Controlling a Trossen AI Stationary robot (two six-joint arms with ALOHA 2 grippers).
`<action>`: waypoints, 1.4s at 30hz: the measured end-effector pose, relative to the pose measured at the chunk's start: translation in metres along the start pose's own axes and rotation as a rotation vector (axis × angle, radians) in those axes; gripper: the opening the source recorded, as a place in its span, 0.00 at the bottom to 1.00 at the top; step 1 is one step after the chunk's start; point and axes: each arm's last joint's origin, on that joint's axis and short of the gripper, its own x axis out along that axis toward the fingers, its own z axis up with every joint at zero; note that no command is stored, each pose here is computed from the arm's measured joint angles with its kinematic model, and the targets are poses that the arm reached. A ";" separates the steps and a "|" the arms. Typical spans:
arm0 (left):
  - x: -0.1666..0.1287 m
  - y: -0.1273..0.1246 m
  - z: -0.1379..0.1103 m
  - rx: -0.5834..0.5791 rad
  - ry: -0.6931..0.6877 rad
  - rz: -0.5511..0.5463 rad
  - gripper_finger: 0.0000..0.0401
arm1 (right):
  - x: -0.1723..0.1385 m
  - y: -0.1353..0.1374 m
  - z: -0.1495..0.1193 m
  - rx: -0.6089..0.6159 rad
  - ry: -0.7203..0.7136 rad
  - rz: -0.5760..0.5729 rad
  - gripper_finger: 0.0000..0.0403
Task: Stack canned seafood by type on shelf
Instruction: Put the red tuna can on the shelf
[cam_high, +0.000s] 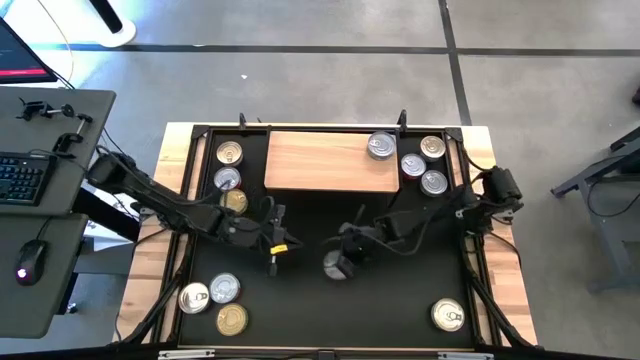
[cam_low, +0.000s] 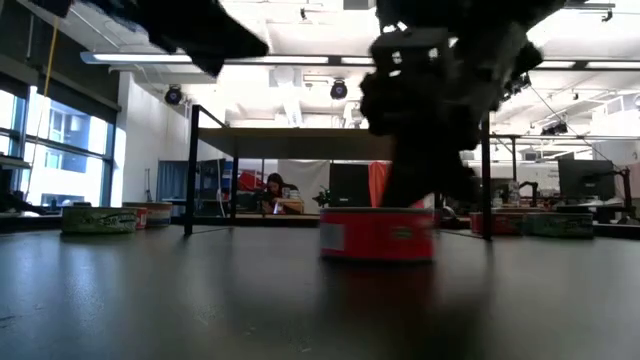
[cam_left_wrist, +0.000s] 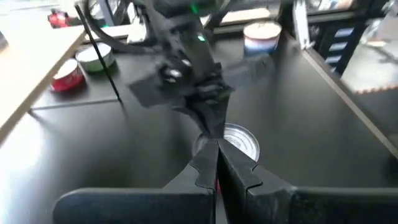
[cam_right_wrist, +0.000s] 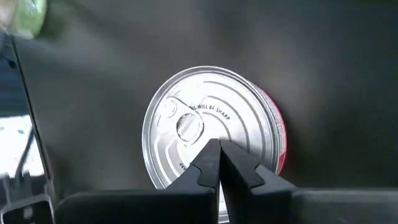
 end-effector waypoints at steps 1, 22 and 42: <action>0.005 -0.001 -0.004 0.004 0.011 0.008 0.00 | 0.000 -0.001 0.004 -0.016 -0.023 0.018 0.00; 0.079 -0.007 -0.071 0.105 0.131 0.052 0.00 | -0.018 -0.006 -0.004 -0.161 0.126 -0.177 0.00; 0.089 -0.008 -0.083 0.076 0.142 0.029 0.00 | 0.005 -0.003 -0.004 -0.101 0.086 -0.129 0.00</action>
